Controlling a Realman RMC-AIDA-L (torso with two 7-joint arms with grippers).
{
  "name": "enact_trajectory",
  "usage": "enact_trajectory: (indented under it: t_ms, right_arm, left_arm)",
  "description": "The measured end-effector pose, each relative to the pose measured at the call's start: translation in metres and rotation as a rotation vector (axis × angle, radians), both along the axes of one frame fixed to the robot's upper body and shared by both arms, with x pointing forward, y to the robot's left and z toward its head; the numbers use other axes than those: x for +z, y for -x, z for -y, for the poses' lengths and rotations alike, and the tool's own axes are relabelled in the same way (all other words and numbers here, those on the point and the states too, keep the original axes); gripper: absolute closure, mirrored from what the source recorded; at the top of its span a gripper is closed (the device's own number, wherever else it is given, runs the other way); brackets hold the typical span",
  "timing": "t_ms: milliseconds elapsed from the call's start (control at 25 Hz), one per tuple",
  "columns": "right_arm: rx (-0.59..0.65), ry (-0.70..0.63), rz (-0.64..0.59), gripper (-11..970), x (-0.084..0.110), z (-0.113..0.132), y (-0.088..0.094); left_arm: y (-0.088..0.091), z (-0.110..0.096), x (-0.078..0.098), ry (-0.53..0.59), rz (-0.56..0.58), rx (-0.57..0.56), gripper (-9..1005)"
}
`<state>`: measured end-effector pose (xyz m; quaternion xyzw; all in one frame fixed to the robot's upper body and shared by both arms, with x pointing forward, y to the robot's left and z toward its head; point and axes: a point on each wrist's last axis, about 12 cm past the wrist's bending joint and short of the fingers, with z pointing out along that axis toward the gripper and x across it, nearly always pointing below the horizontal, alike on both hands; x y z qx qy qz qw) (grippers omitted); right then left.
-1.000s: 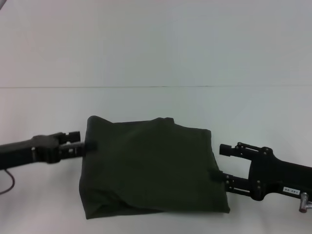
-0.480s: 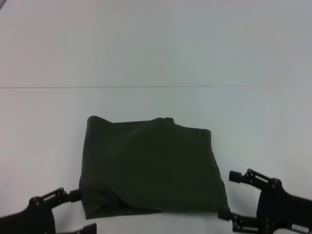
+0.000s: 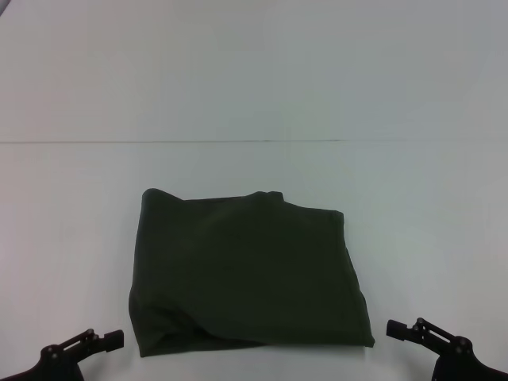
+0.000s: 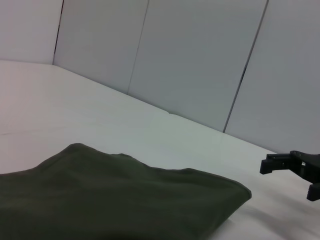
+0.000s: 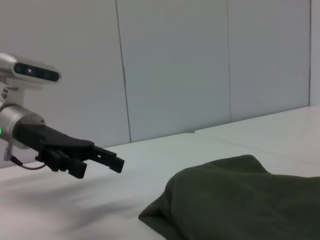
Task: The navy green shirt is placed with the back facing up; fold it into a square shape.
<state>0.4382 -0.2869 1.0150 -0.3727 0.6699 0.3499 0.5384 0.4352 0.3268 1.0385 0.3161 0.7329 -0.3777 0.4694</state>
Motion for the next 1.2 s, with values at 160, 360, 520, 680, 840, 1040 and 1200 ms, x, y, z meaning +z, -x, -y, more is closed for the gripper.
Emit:
enact_trajectory:
  t_ms: [160,360,520,680,840,1040,1200]
  right_arm:
    - [-0.012,0.002,0.005,13,-0.0026,0.0009,0.0041]
    - [-0.021,0.005,0.011,13,-0.0016,0.0026,0.0019]
    - [-0.037,0.005,0.017,12,-0.0004,0.0052,0.0]
    - [-0.054,0.004,0.024,12,0.0006,0.0079,-0.0011]
    - [-0.052,0.0,0.024,12,0.0013,0.0081,-0.0008]
    - [-0.055,0.003,0.023,13,0.001,0.0095,0.0005]
    - [-0.057,0.003,0.022,13,0.001,0.0098,0.0004]
  left_arm:
    - [0.0003,0.001,0.0015,0.011,0.004,-0.011,46]
    - [0.0003,0.0011,0.0024,0.013,0.004,-0.022,46]
    - [0.0001,0.001,0.0027,0.015,0.006,-0.021,46]
    - [0.0001,0.0022,0.0028,0.021,0.008,-0.018,46]
    - [-0.0006,0.0037,0.0034,0.028,0.008,-0.024,46]
    - [-0.0012,0.0055,0.0034,0.029,0.006,-0.033,46]
    - [-0.0033,0.0068,0.0044,0.029,0.01,-0.041,46]
